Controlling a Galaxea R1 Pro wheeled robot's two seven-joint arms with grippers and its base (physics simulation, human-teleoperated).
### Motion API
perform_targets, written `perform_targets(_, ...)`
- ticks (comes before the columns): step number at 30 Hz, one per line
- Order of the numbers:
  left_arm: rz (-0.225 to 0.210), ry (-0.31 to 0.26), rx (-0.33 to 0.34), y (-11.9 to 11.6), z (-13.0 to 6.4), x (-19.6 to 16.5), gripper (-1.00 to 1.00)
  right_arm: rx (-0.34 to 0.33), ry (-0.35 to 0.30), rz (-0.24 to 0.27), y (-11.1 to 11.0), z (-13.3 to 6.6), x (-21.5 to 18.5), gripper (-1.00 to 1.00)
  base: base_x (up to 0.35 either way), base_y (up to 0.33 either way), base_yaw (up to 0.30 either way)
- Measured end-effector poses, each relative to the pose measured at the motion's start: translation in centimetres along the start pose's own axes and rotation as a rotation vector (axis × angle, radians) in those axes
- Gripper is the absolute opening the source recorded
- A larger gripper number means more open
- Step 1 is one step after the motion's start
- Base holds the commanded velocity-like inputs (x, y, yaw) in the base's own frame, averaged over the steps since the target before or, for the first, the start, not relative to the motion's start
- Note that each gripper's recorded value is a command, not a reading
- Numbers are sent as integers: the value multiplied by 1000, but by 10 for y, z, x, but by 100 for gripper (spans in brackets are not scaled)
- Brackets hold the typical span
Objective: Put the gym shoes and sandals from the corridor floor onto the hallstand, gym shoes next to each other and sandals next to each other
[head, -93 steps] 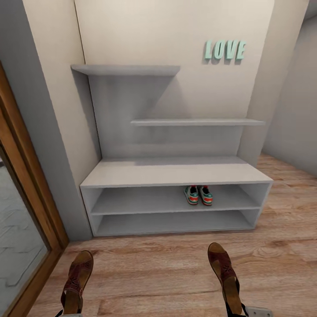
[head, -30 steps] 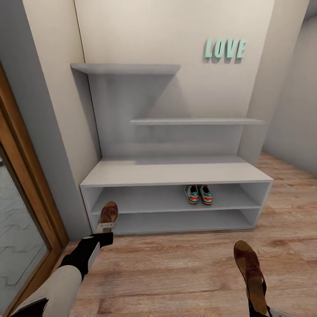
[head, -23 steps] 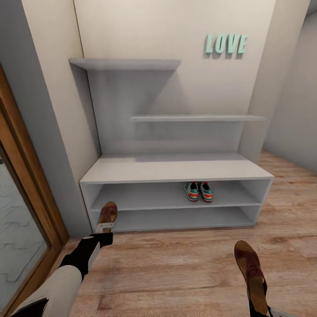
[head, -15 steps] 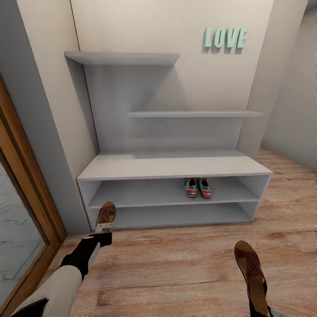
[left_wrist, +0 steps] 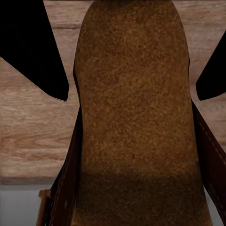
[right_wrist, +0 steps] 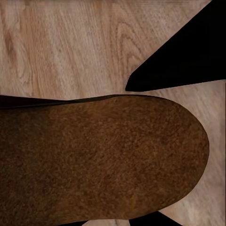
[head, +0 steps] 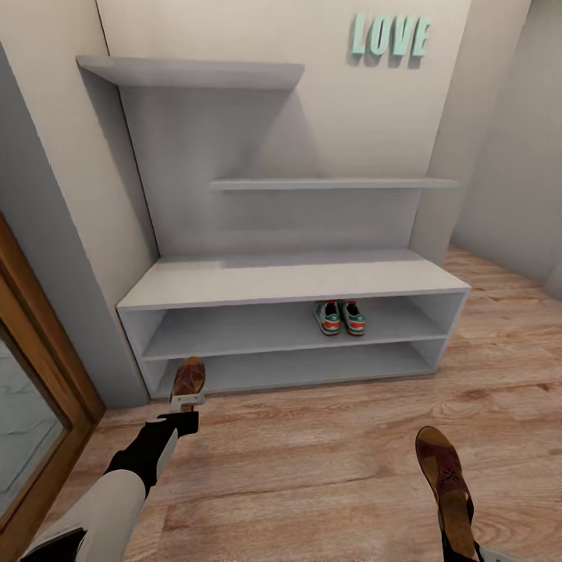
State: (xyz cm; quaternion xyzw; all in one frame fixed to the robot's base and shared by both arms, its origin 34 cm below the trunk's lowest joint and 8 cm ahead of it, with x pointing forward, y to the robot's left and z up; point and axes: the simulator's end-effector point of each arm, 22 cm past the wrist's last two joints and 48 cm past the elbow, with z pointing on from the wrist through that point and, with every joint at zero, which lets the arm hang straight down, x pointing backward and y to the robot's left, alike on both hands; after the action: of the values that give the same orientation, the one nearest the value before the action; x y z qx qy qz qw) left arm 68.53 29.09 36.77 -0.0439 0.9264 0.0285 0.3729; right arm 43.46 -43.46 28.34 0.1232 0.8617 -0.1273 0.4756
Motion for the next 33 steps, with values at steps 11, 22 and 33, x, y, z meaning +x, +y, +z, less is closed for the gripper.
perform_targets(11,45,-45,-38,9,-4,-23,-100,-13,2,2,11,-2,2,-100,0,0,-3)
perform_targets(22,38,-51,-21,-4,-6,-44,-100,-8,-4,3,9,-1,-1,-100,0,0,0)
perform_targets(33,36,-46,-22,-5,-10,-73,-100,-6,-8,1,7,-1,-2,-100,0,0,0)
